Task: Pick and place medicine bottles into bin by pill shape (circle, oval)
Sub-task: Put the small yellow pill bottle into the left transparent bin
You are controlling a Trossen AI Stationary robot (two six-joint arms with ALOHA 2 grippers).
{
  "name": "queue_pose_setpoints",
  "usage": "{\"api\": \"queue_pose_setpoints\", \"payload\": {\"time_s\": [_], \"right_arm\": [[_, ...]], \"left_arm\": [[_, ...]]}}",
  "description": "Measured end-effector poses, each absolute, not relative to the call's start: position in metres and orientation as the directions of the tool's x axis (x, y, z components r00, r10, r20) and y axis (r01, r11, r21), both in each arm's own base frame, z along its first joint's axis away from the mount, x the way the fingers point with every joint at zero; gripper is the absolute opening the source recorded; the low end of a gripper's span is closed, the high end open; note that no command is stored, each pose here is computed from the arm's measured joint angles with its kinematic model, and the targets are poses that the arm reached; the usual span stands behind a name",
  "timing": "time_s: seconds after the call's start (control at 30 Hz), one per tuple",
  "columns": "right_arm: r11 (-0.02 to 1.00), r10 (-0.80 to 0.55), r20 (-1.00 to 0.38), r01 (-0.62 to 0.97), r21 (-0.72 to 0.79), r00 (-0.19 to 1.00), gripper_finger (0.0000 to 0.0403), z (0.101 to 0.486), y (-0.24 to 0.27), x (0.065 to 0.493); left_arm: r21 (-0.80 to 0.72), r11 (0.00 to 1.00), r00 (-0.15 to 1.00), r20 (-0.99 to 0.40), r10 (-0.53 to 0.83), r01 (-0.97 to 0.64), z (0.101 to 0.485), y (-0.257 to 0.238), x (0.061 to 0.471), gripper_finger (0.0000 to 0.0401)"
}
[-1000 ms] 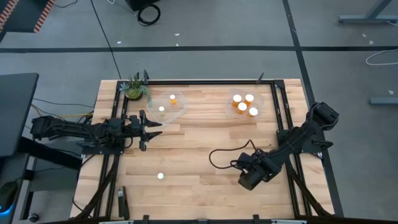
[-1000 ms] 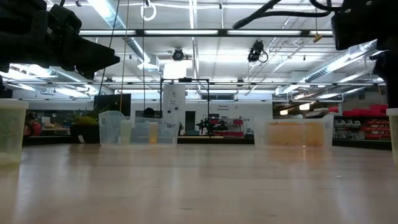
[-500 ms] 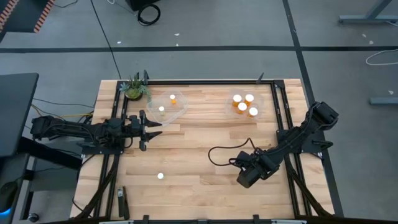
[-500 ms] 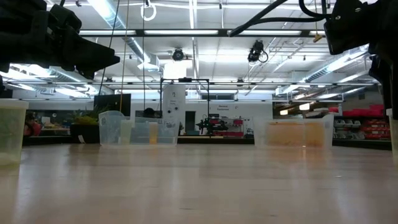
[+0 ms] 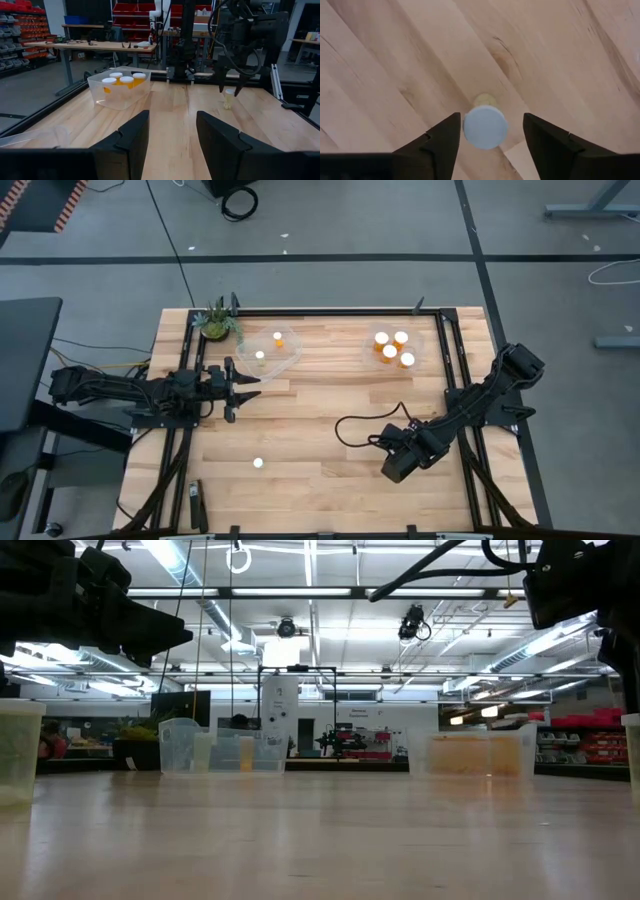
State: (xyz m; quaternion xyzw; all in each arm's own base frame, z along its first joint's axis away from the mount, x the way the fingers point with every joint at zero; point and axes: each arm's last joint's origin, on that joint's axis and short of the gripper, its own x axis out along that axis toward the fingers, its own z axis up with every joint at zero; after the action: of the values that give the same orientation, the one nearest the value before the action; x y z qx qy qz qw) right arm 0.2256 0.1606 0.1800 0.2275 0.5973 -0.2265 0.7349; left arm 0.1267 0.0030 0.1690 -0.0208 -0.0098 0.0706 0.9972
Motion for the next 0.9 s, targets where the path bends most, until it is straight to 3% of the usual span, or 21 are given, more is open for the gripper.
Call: {"api": "queue_pose_setpoints", "payload": {"time_s": [0.53, 0.9], "right_arm": [[0.806, -0.054, -0.983, 0.588, 0.061, 0.175, 0.0136, 0.1801, 0.1573, 0.2278], [0.808, -0.036, -0.986, 0.586, 0.067, 0.162, 0.0144, 0.1803, 0.1542, 0.2299]], "left_arm": [[-0.043, 0.989, 0.99, 0.016, 0.141, -0.14, 0.169, 0.003, 0.1267, 0.0172], [-0.043, 0.989, 0.99, 0.016, 0.141, -0.14, 0.169, 0.003, 0.1267, 0.0172]]}}
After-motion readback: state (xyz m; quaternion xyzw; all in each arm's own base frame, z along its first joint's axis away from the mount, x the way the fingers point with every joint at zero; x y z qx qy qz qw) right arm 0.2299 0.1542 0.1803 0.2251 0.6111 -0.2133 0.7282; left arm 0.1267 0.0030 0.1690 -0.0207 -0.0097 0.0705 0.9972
